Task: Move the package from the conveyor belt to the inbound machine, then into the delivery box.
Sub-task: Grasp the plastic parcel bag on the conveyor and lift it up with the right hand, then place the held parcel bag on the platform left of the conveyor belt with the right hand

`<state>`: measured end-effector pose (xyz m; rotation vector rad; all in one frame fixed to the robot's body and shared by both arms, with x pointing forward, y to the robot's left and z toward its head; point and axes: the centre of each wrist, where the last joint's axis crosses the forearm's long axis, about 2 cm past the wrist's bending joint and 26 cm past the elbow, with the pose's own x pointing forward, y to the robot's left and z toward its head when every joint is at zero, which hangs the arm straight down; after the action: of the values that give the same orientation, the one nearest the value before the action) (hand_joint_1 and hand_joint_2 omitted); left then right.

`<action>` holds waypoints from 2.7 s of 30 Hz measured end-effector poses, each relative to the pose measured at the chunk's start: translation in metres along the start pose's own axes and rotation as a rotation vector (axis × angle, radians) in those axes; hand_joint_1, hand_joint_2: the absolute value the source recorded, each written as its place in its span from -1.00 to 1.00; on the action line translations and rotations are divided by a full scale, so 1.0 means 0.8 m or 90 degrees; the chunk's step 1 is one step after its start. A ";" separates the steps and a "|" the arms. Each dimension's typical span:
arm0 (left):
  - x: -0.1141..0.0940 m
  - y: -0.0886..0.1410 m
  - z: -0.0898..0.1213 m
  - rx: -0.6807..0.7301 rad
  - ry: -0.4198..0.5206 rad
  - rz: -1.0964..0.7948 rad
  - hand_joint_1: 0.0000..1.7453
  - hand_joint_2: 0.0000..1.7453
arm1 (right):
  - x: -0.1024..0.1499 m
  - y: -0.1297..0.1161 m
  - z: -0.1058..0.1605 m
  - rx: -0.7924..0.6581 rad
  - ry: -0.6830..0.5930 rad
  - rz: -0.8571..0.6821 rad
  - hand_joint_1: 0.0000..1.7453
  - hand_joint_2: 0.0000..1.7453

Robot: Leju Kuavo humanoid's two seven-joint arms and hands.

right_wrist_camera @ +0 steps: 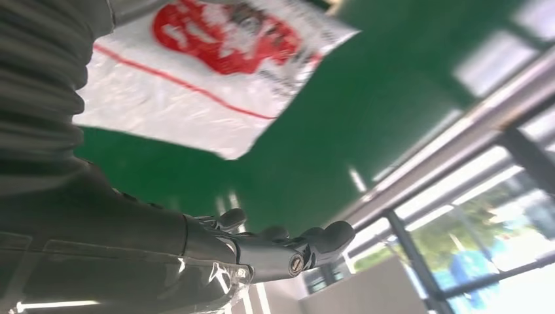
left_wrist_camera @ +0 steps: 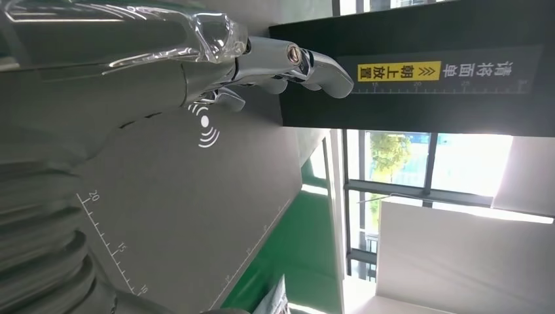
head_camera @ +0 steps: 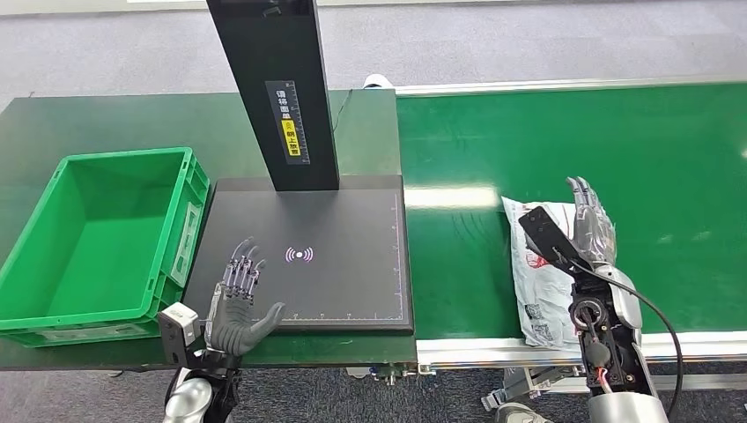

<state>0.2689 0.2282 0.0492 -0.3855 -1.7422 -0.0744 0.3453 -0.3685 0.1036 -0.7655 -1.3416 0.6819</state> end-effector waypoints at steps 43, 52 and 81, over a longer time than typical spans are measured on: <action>-0.008 -0.004 0.004 0.039 0.029 0.002 -1.00 1.00 | -0.010 0.080 0.008 0.285 0.138 0.245 1.00 1.00; -0.007 -0.004 0.025 0.045 0.017 0.008 -1.00 1.00 | 0.021 0.070 0.001 0.120 -0.035 0.122 1.00 1.00; -0.001 -0.003 0.004 0.015 -0.033 0.011 -1.00 1.00 | 0.174 0.097 0.013 0.055 -0.525 0.133 1.00 1.00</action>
<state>0.2649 0.2267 0.0484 -0.3883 -1.7893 -0.0321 0.3504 -0.2100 0.1227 -0.5695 -1.9665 1.3011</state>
